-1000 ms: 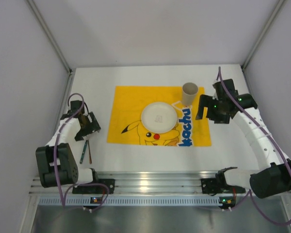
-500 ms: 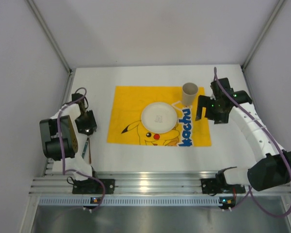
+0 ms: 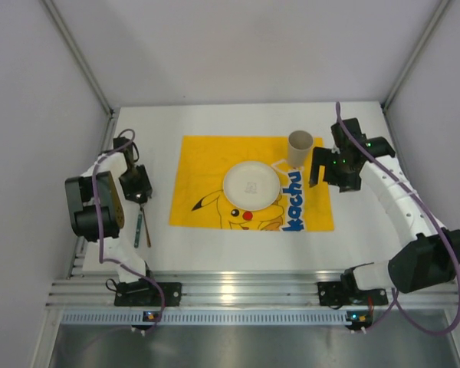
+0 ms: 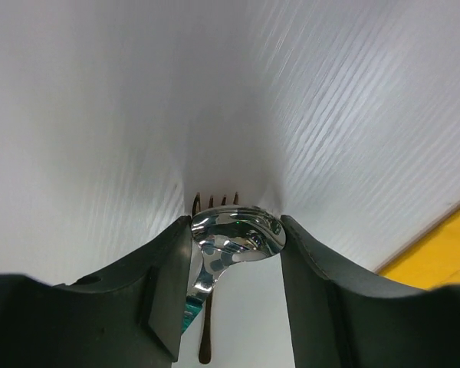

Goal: Set the dinner table for one person

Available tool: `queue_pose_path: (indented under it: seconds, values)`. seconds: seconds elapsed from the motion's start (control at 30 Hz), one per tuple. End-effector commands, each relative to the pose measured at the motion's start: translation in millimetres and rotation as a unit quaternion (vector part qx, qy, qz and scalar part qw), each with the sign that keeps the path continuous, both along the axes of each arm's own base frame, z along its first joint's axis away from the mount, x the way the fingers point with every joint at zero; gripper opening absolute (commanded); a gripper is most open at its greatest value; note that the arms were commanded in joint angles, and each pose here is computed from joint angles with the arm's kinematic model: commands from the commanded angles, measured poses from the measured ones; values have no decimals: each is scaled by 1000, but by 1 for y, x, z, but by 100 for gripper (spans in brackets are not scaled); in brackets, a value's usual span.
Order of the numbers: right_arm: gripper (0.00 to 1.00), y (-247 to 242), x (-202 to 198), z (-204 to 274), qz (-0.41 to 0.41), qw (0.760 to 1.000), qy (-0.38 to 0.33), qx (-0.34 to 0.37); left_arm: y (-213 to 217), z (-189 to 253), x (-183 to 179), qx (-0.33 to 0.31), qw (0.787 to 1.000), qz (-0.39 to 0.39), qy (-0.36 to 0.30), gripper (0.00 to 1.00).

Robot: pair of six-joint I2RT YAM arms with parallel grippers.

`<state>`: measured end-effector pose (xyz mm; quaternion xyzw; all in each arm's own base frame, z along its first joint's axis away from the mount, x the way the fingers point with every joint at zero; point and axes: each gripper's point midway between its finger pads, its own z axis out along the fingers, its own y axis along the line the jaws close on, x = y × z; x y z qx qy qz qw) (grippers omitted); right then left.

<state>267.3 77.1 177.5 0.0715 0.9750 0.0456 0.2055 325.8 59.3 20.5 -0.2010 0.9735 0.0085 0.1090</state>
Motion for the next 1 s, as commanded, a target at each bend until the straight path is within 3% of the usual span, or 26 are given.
queue_pose_path:
  seconds: [0.0,0.27,0.4,0.73,0.97]
  values:
    - [93,3,12,17,3,1000,-27,1,4,39,62,-9,994,22,-105,38]
    - [93,3,9,21,2,999,-34,5,-1,87,69,-20,991,16,-135,34]
    - [93,1,5,17,3,999,-33,3,-30,101,67,-82,985,3,-155,28]
    - [94,-9,-9,23,9,999,-42,-15,-155,120,103,-137,971,-98,-169,20]
    - [94,-13,-24,25,-1,999,-46,-11,-258,165,93,-188,954,-148,-182,17]
